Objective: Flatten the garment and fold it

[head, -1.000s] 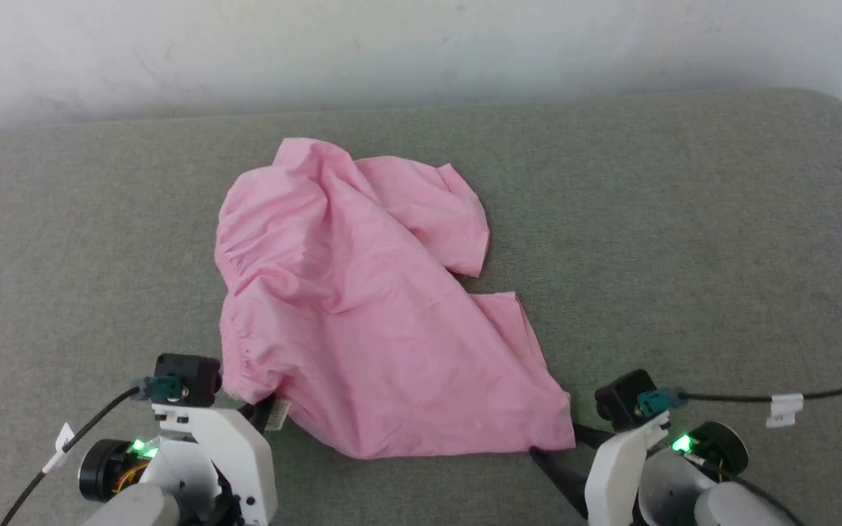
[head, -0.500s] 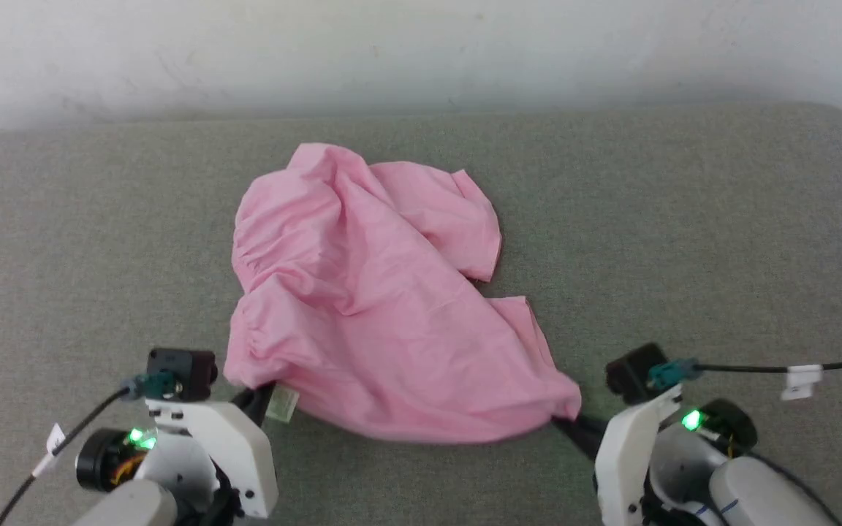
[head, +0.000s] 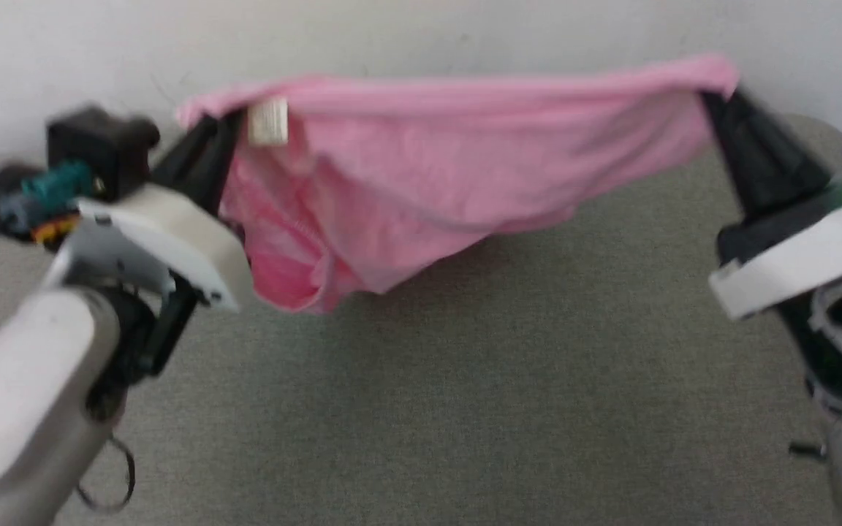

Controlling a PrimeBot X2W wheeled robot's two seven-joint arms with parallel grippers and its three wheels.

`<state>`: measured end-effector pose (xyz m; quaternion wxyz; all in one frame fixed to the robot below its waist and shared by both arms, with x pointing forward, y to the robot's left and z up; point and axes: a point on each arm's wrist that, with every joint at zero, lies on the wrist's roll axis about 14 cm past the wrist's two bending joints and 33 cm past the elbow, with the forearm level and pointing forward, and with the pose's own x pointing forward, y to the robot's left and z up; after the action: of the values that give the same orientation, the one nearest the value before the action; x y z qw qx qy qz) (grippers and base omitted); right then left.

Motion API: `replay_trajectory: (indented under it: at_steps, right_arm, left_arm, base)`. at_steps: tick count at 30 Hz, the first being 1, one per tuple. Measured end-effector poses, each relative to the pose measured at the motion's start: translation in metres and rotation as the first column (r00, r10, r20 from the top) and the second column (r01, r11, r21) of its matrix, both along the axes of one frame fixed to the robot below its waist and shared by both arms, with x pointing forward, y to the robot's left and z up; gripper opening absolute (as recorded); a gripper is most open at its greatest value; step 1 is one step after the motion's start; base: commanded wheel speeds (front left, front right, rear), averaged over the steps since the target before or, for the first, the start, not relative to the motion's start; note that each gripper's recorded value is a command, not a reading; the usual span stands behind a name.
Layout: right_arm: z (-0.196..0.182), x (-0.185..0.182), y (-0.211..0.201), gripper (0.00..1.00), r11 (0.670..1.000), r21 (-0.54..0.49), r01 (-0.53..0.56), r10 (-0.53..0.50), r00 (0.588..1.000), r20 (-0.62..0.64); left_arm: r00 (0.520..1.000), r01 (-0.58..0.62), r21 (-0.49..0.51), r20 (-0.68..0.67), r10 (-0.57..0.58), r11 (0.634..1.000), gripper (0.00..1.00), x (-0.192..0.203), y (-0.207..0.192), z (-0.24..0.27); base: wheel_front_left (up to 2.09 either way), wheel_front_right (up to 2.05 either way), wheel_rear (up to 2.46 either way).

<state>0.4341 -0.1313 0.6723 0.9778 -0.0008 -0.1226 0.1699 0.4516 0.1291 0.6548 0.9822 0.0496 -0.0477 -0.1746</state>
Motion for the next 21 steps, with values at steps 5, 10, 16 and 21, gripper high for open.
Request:
replay_trajectory:
  at_steps: [5,10,16,21]
  right_arm:
    - [0.057,0.028,-0.014,0.0,0.999,0.035,0.039,-0.044,0.989,0.144]
    - [0.076,0.072,-0.02,0.0,0.998,0.041,0.05,-0.056,0.984,0.169]
    - [0.07,0.124,-0.021,0.0,0.998,0.037,0.056,-0.061,0.984,0.166]
    - [0.048,0.155,-0.017,0.0,0.998,0.049,0.048,-0.054,0.988,0.143]
  left_arm:
    - [0.995,0.011,-0.025,0.103,-0.009,1.0,0.0,0.037,-0.011,0.044]
    - [0.993,-0.017,-0.045,0.118,0.022,0.999,0.0,0.089,-0.014,0.049]
    - [0.989,-0.073,-0.065,0.124,0.081,0.995,0.0,0.147,-0.013,0.033]
    - [0.987,-0.106,-0.078,0.115,0.114,0.991,0.0,0.182,-0.013,0.004]
  base:
    - [0.0,0.0,0.0]
    - [0.0,0.0,0.0]
    - [0.0,0.0,0.0]
    - [0.0,0.0,0.0]
